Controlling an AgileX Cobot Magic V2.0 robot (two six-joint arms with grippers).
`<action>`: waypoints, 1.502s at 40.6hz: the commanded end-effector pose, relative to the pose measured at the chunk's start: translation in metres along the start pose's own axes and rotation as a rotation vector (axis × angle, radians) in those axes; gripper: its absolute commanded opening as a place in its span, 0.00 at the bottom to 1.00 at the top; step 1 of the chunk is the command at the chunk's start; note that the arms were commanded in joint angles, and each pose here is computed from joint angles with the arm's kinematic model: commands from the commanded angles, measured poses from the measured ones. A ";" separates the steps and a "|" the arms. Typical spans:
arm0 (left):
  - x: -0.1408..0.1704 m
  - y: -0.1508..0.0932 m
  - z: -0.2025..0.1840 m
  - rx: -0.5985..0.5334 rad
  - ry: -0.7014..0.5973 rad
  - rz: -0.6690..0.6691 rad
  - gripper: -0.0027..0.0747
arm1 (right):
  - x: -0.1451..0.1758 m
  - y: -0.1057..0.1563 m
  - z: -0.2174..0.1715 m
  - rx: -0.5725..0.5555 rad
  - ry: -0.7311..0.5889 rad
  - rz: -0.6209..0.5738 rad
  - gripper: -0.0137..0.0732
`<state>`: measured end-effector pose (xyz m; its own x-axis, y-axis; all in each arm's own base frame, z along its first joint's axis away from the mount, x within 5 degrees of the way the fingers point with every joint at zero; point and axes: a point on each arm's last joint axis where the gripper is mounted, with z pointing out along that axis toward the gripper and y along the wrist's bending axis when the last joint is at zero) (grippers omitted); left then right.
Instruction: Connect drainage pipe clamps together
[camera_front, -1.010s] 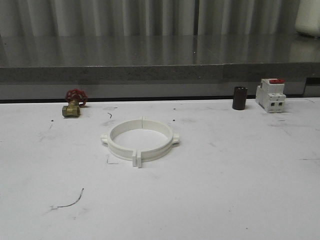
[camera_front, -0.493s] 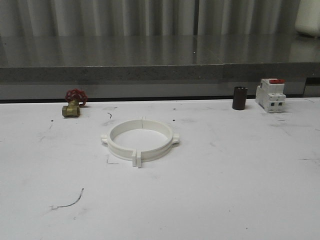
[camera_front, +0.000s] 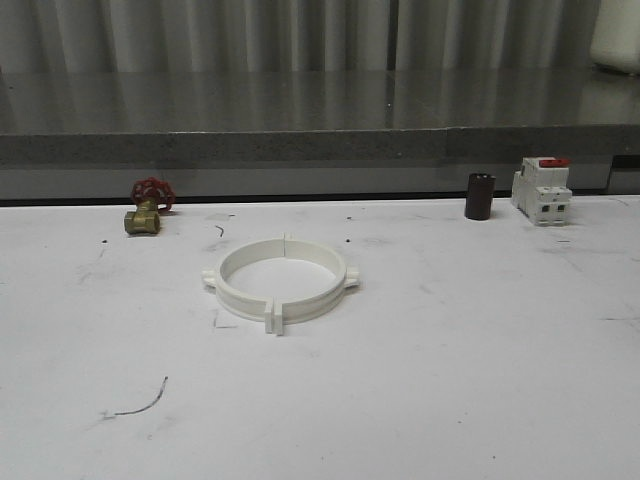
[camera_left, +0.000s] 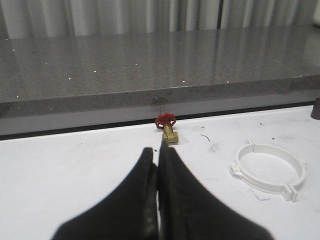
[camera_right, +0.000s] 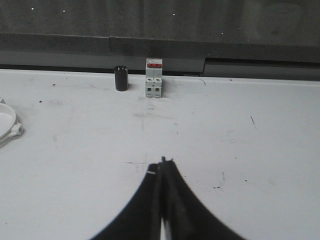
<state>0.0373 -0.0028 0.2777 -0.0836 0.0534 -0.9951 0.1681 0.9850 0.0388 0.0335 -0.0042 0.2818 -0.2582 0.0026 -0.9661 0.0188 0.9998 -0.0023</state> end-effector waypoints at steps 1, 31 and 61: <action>-0.003 -0.004 -0.002 0.013 -0.143 0.017 0.01 | -0.014 0.000 -0.002 0.010 -0.095 -0.024 0.03; 0.071 0.003 0.023 -0.171 -0.116 0.036 0.01 | -0.014 0.000 -0.002 0.010 -0.095 -0.024 0.03; 0.071 0.003 0.023 -0.169 -0.118 0.021 0.01 | -0.014 0.000 -0.002 0.010 -0.095 -0.024 0.03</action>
<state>0.0560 -0.0001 0.1968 -0.0753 0.0778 -0.9941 0.0079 0.9970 0.0774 0.0337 -0.0043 0.2813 -0.2585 0.0006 -0.9660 0.0195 0.9998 -0.0046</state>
